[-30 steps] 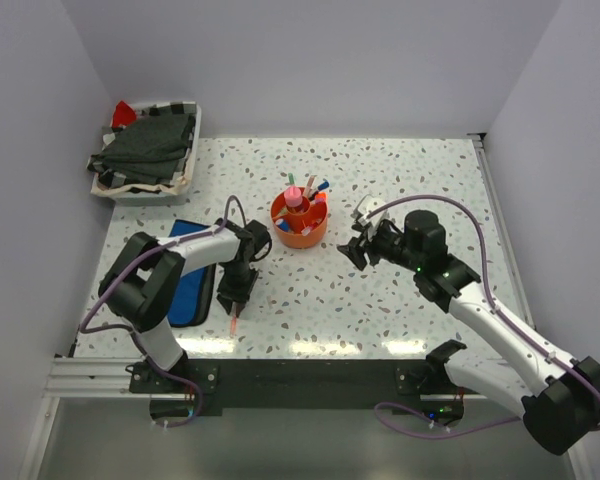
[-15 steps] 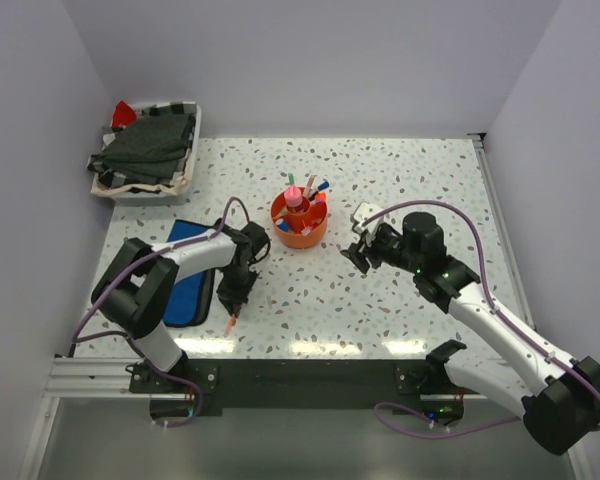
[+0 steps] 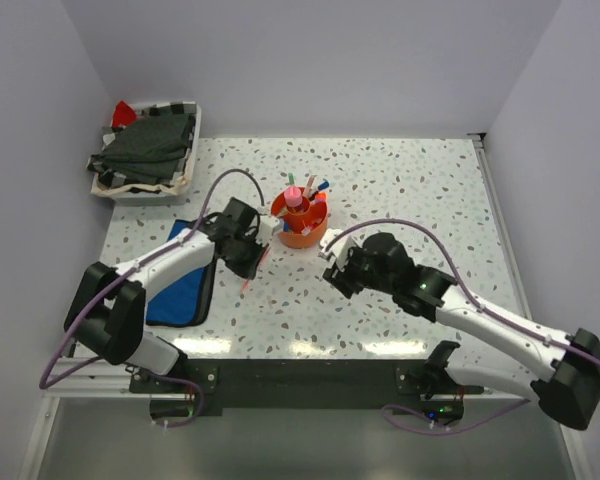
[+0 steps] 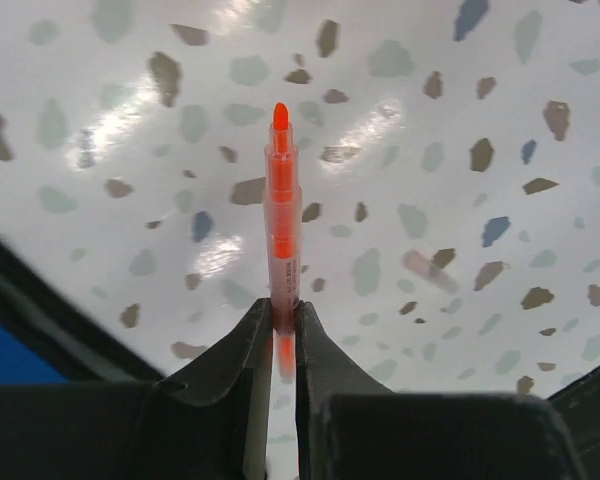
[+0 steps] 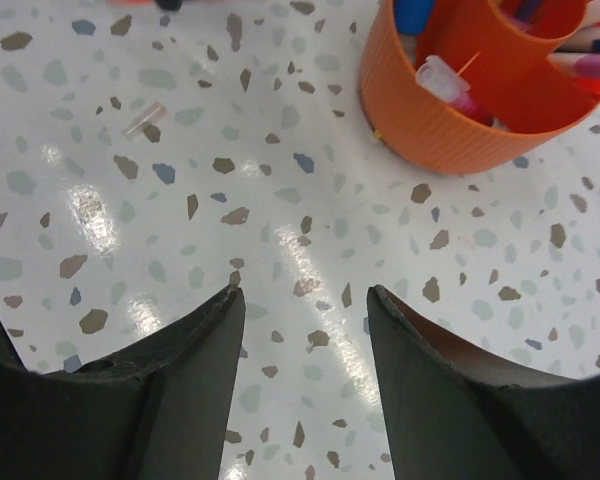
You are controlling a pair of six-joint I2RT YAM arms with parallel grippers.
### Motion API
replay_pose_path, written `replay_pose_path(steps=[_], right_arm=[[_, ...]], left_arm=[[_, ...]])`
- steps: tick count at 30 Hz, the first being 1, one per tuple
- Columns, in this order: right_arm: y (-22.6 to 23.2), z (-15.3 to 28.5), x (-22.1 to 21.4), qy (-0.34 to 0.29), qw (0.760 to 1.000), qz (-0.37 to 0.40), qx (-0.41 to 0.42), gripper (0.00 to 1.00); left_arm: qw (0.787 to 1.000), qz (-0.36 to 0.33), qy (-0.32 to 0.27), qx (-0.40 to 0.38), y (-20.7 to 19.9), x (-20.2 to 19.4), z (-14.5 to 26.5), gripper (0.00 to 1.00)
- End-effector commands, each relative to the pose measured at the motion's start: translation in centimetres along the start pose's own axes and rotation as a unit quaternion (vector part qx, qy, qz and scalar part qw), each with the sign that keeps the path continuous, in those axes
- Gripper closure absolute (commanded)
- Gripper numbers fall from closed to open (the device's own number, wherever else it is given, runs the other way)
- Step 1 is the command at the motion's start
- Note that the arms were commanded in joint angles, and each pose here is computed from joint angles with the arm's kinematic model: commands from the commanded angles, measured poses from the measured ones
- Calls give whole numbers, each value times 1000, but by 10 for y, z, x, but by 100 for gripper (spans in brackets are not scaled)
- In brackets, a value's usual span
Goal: Sort the stationery into containers
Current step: Pick up the pen from the center of the board, then close the pen cap on the pen.
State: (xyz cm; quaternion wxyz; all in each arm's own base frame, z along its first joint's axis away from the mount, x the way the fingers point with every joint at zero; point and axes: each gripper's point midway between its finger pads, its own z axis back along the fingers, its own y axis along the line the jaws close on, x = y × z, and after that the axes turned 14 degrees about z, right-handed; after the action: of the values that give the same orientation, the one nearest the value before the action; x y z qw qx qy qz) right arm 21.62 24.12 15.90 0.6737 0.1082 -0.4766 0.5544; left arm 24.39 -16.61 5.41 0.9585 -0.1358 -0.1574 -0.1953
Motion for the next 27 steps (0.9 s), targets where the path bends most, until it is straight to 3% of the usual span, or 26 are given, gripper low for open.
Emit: replay_pose_path(steps=[1,4,9,15,27], right_arm=[[-24,-28,24,21,994,-75,-79,43],[-4,-57,30,32,991,-109,-68,45],[18,-86,73,-36,988,-130,-72,48],[57,-130,94,-47,988,-140,-49,48],[75,-154,63,-1,986,-159,-56,44]], left_arm=[[998,-33,-43,-33,25,15,16,100],[996,-64,-45,-35,32,12,23,100],[994,-94,5,-59,30,1,37,100],[997,-53,23,-45,61,-18,41,100],[997,-32,39,-66,78,-41,33,100]])
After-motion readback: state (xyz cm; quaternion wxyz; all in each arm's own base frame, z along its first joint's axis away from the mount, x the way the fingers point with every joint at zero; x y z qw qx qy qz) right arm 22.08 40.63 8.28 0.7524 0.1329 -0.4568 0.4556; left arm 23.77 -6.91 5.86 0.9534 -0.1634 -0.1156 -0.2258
